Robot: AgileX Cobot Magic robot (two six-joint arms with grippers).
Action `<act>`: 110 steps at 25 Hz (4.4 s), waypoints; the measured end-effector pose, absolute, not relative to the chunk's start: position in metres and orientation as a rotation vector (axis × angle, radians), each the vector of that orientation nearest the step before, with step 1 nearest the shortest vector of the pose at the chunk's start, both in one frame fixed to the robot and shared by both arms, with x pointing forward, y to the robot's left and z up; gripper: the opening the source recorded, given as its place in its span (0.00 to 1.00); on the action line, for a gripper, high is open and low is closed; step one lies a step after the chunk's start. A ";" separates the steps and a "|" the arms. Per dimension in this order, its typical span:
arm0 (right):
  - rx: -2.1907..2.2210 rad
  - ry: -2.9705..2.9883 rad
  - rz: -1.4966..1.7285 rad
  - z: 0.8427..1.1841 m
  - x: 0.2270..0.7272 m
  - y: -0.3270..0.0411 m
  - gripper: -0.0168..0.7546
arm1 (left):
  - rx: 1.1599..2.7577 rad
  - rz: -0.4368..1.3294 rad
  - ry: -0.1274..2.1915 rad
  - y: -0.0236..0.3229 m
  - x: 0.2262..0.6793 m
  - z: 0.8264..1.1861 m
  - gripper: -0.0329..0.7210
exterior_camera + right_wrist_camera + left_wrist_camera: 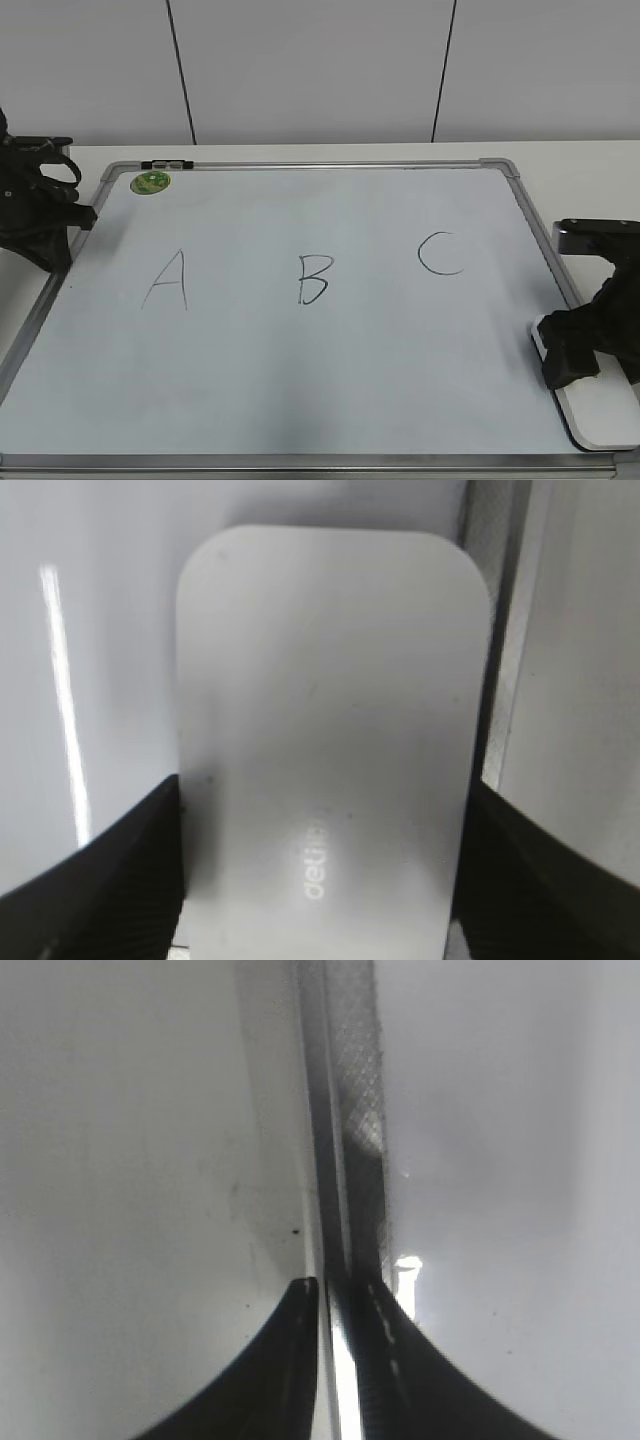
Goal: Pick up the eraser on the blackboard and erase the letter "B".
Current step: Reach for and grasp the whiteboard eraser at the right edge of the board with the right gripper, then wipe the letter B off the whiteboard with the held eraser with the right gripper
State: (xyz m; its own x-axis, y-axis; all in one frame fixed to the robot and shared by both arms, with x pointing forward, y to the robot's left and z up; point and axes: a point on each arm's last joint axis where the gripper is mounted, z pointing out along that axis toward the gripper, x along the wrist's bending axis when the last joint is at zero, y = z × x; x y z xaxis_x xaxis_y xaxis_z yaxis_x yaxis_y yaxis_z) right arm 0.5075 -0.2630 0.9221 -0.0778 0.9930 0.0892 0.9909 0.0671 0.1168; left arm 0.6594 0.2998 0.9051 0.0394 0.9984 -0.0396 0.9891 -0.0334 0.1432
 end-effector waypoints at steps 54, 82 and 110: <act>1.525 2.751 0.194 0.931 0.655 -0.070 0.72 | 2.154 0.078 2.096 0.298 0.659 0.906 0.18; 1.108 2.878 0.155 0.929 0.613 0.022 0.72 | 2.153 0.071 2.101 0.299 0.658 0.906 0.18; 1.370 2.663 0.183 0.949 0.687 -0.071 0.72 | 2.150 0.074 2.103 0.300 0.659 0.905 0.18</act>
State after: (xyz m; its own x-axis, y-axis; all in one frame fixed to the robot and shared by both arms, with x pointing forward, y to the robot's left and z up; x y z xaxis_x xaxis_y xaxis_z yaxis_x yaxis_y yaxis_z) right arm 0.6869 -0.0706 0.9488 -0.5751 0.8151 -0.0702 0.7978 0.5778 0.1721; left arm 0.6588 0.3000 0.9053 0.0258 0.9980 -0.0584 0.9914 -0.0181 0.1293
